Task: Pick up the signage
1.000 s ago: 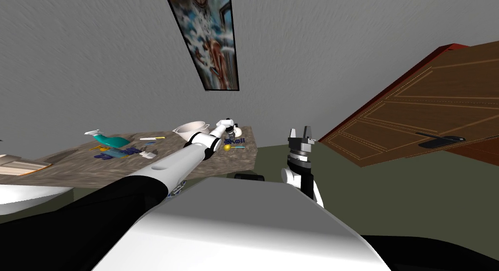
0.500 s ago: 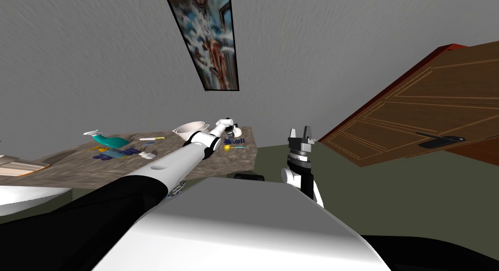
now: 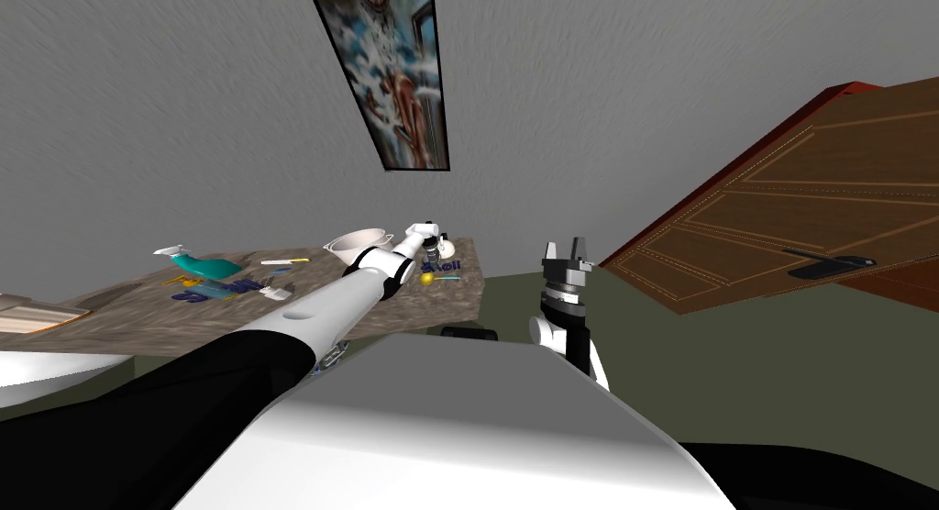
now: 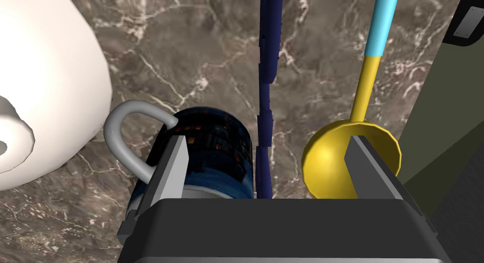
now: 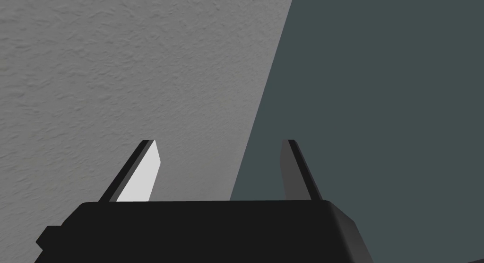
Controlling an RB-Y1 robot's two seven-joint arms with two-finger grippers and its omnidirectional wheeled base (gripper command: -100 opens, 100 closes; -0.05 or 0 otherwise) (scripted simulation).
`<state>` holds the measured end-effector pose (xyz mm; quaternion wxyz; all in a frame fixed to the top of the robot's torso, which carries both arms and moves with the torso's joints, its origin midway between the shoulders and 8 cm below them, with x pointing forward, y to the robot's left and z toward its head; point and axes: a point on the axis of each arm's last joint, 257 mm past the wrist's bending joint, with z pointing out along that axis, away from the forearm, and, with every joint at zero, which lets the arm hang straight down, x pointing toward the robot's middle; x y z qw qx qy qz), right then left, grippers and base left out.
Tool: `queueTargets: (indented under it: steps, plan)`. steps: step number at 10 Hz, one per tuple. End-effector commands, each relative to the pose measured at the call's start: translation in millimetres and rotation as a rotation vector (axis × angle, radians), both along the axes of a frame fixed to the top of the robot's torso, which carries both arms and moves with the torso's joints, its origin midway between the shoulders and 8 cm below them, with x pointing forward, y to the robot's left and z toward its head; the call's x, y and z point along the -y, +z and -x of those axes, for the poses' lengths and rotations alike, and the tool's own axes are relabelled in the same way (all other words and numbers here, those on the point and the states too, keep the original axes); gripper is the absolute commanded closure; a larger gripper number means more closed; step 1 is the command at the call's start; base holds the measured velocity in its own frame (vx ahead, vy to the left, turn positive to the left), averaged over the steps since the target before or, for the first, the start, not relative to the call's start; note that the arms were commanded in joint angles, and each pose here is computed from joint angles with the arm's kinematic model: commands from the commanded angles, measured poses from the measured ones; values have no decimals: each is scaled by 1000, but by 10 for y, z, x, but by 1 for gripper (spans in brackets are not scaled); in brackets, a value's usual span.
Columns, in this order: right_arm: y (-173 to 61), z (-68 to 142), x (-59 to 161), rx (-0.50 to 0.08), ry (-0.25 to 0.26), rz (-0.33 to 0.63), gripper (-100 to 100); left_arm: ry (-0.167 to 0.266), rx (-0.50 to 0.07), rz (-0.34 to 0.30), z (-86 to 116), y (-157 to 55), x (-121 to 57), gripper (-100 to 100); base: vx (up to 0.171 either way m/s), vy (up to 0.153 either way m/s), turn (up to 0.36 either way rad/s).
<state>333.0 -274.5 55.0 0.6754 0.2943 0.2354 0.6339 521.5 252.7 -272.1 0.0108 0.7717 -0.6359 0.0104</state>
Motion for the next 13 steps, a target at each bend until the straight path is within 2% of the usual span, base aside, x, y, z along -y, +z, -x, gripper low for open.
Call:
queueTargets:
  steps: [1,2,3,4,5,9,10,11,12,13]
  plan:
    - [0,0,0,0,0,0,0,0,0,0,0,0,0,0,0,0,0]
    - [0,0,0,0,0,0,0,1,-1,-2,28,-148,-10,-100,12,-5,-18]
    - [0,0,0,0,0,0,0,1,-1,-3,43,-222,-15,-100,22,-12,-17]
    - [0,0,0,0,0,0,0,1,-2,-2,35,-158,-9,-100,10,-6,-1]
    - [0,0,0,0,0,0,0,1,-1,-2,34,-165,-8,100,0,0,0]
    - [0,0,0,0,0,0,0,2,-3,-2,39,-166,-9,100,0,0,0]
    - [0,0,0,0,0,0,0,2,-3,-2,40,-166,-8,0,0,0,0]
    - [0,0,0,0,0,0,0,0,0,0,0,0,0,100,-13,9,18]
    - [0,0,0,0,0,0,0,0,1,-1,19,-91,9,100,-5,6,0]
    - [0,0,0,0,0,0,0,0,0,-1,19,-74,13,0,0,0,0]
